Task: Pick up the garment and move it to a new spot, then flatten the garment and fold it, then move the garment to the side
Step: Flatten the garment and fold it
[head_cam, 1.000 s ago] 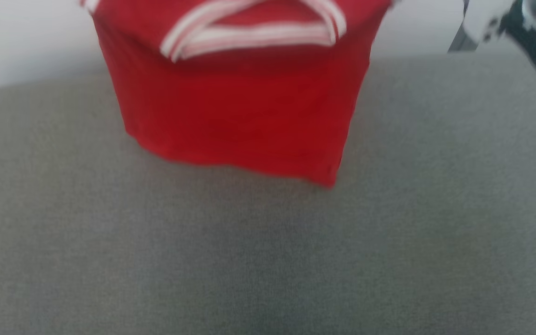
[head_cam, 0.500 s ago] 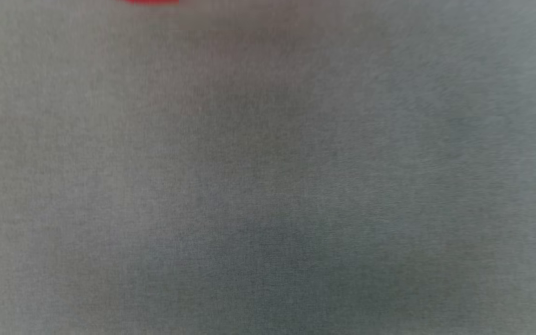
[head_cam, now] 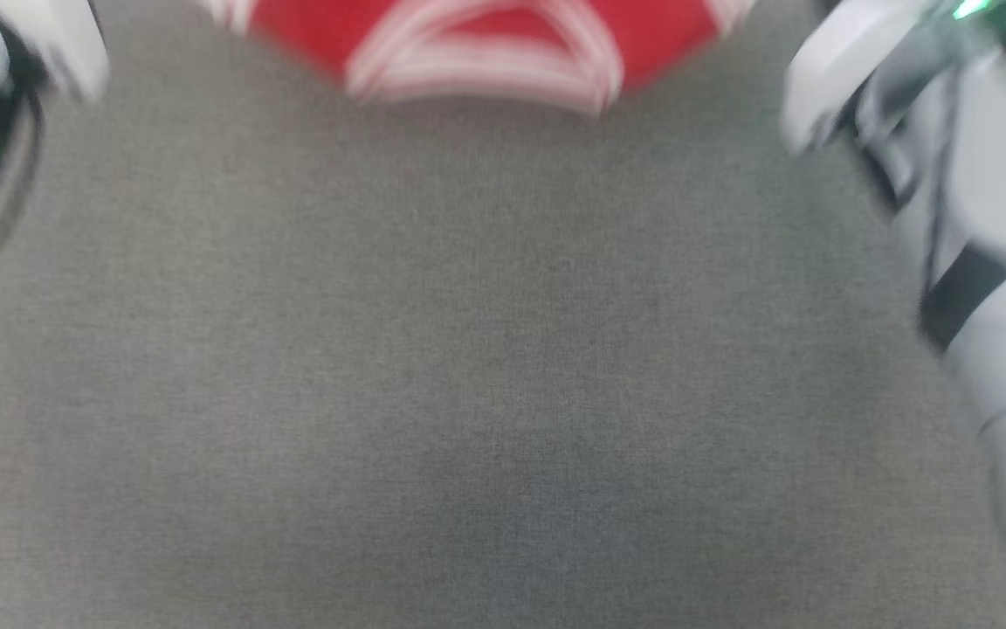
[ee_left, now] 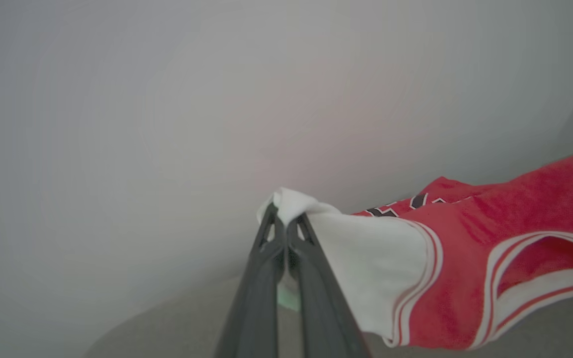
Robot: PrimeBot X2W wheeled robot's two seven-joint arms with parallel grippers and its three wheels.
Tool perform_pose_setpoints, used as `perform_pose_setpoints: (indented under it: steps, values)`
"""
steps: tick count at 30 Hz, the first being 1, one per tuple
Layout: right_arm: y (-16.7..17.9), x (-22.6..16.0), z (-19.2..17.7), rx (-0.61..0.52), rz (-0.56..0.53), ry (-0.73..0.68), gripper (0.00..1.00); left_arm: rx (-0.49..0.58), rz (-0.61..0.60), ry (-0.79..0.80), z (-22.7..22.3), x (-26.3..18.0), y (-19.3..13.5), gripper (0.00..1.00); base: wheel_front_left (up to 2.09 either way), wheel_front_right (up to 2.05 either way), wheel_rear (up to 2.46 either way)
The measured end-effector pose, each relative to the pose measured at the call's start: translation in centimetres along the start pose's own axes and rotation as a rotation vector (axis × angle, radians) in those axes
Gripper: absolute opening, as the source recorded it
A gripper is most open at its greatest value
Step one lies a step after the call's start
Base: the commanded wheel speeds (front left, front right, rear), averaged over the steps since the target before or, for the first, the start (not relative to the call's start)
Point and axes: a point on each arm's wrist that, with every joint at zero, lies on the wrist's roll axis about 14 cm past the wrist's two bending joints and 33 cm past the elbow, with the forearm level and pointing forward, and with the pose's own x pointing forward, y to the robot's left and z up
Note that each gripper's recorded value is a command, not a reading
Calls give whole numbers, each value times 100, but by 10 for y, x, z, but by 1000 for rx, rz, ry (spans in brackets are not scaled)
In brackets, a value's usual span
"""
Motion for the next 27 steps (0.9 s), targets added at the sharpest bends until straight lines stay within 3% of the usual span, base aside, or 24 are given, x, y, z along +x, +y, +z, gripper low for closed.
perform_pose_setpoints:
  steps: [5, 12, 27]
  values:
    - [36, -35, -33, 113, 80, 139, 0, -72, -23, 207, -59, -45, -5, 0, 0, 0, 0]
    - [33, -105, -65, 176, 142, 309, 0, -177, -45, 430, -122, -116, -19, 0, 0, 0, 0]
    - [53, -256, -122, 340, 273, 720, 0, -305, -19, 649, -157, -236, -48, 0, 0, 0, 0]
